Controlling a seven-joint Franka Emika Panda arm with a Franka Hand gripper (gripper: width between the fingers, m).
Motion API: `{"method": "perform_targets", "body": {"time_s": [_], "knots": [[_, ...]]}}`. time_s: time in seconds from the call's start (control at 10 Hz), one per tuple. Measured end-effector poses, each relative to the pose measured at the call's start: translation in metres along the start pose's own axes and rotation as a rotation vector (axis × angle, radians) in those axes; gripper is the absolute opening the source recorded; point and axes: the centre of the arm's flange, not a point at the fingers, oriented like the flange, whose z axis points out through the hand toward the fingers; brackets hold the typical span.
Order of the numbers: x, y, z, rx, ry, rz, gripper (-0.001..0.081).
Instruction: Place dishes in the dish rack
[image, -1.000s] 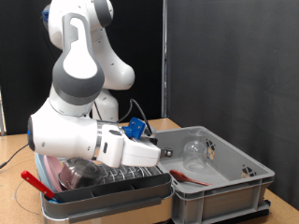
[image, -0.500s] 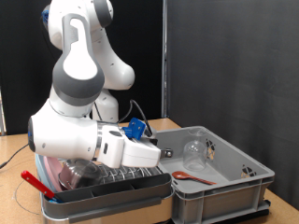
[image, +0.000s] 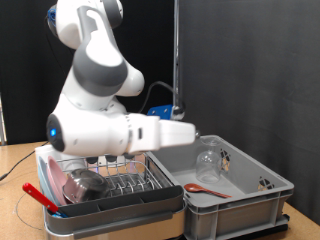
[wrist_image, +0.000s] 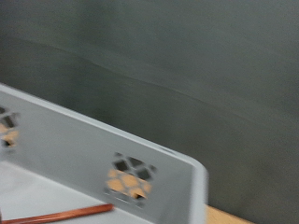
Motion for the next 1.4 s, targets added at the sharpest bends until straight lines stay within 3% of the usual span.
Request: {"method": "perform_targets", "body": {"time_s": [0.2,0.4,0.5,0.6,0.7,0.8,1.0,1.4], "knots": [[0.023,-0.005,0.027,0.097,-0.177,-0.135,0.0803],[0.041,-0.011,0.059,0.203,-0.384,-0.200,0.0803],[0.052,-0.019,0.078,0.292,-0.405,-0.151,0.0803],[0.053,-0.020,0.080,0.384,-0.361,-0.054,0.0803],[0.052,-0.014,0.079,0.340,-0.372,-0.105,0.0803],[0.052,-0.014,0.080,0.339,-0.394,-0.177,0.0803],[0.061,-0.015,0.091,0.381,-0.490,-0.361,0.0803],[0.090,-0.023,0.155,0.603,-0.752,-0.655,0.0803]]}}
